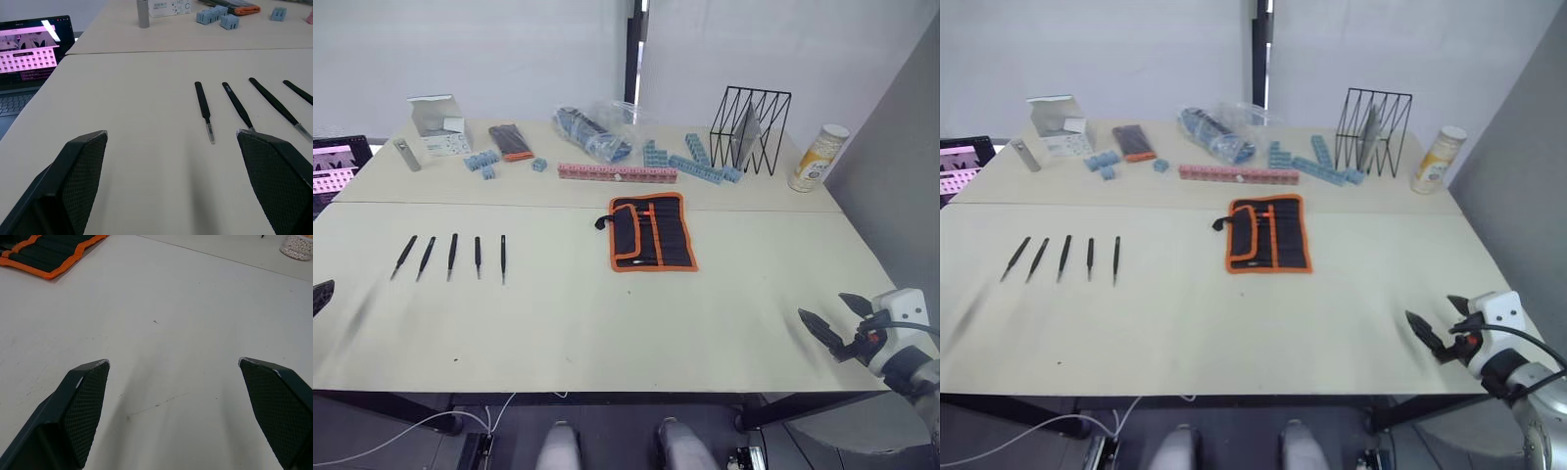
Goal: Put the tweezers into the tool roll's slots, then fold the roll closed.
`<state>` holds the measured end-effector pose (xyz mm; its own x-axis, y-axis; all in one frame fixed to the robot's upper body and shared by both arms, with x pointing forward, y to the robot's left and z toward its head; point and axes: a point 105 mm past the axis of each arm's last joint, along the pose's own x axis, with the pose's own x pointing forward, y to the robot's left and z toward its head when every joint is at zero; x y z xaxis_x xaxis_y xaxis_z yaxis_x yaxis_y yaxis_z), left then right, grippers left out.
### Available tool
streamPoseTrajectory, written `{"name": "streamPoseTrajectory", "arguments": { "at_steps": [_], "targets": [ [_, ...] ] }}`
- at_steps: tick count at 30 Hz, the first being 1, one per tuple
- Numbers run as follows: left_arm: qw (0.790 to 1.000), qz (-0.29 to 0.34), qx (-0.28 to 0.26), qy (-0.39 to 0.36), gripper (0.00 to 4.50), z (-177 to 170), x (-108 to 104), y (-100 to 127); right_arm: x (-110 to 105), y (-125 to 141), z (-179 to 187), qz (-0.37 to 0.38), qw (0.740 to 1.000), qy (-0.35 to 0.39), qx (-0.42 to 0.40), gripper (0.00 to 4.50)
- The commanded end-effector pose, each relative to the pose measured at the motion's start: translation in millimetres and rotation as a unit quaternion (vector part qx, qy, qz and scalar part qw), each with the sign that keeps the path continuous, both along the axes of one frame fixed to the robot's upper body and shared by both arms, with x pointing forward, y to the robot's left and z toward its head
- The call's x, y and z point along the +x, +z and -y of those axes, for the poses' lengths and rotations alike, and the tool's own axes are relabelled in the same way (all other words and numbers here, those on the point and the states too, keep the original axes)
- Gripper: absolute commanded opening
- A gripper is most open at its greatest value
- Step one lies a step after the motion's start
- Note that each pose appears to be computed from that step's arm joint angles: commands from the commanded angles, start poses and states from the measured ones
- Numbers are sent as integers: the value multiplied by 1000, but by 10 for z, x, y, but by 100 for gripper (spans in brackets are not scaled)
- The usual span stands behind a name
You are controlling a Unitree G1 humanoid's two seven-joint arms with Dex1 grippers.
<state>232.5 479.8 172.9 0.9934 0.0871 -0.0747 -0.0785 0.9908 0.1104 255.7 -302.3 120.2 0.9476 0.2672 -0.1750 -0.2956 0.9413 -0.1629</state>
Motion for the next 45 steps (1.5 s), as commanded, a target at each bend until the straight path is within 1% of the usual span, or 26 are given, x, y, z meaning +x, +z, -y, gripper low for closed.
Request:
{"name": "streamPoseTrajectory", "arguments": {
  "at_steps": [1,3,5,7,9,11,15,17,19,22,23,27,33,39,42,45],
  "targets": [
    [1000,12,23,-8,450,7,13,137,14,148,-58,27,1000,8,-9,448],
    [999,16,14,-33,450,115,70,99,39,193,-204,32,999,19,4,448],
    [998,12,19,-61,450,244,124,60,49,209,-352,30,999,32,15,448],
    [994,9,19,-107,450,503,218,-2,77,236,-641,30,997,60,44,448],
    [984,4,16,-177,450,948,316,-91,164,257,-1023,32,993,82,80,448],
    [975,10,9,-221,450,1287,365,-121,274,308,-1336,36,988,89,119,448],
    [957,37,-1,-287,450,1782,412,-73,512,401,-1872,35,980,97,170,448],
    [949,47,-2,-311,450,1936,415,-48,633,408,-2060,28,979,92,182,448],
    [943,56,1,-328,450,2038,416,-13,741,400,-2243,18,978,94,187,448],
    [928,47,2,-369,450,2223,398,11,914,365,-2540,-1,977,98,189,448],
    [924,44,2,-380,450,2267,391,19,972,335,-2589,-8,978,89,188,448],
    [909,36,-4,-415,450,2413,356,72,1145,227,-2614,-22,981,54,185,448],
    [894,13,-5,-448,450,2540,288,79,1315,141,-2713,-28,980,48,189,448],
    [895,17,1,-446,450,2548,293,132,1386,160,-2858,-36,970,67,229,448],
    [895,16,4,-446,450,2554,296,133,1359,131,-3053,-50,967,95,231,448],
    [896,20,4,-443,450,2554,302,150,1344,98,-3111,-57,965,100,236,448]
  ]
}}
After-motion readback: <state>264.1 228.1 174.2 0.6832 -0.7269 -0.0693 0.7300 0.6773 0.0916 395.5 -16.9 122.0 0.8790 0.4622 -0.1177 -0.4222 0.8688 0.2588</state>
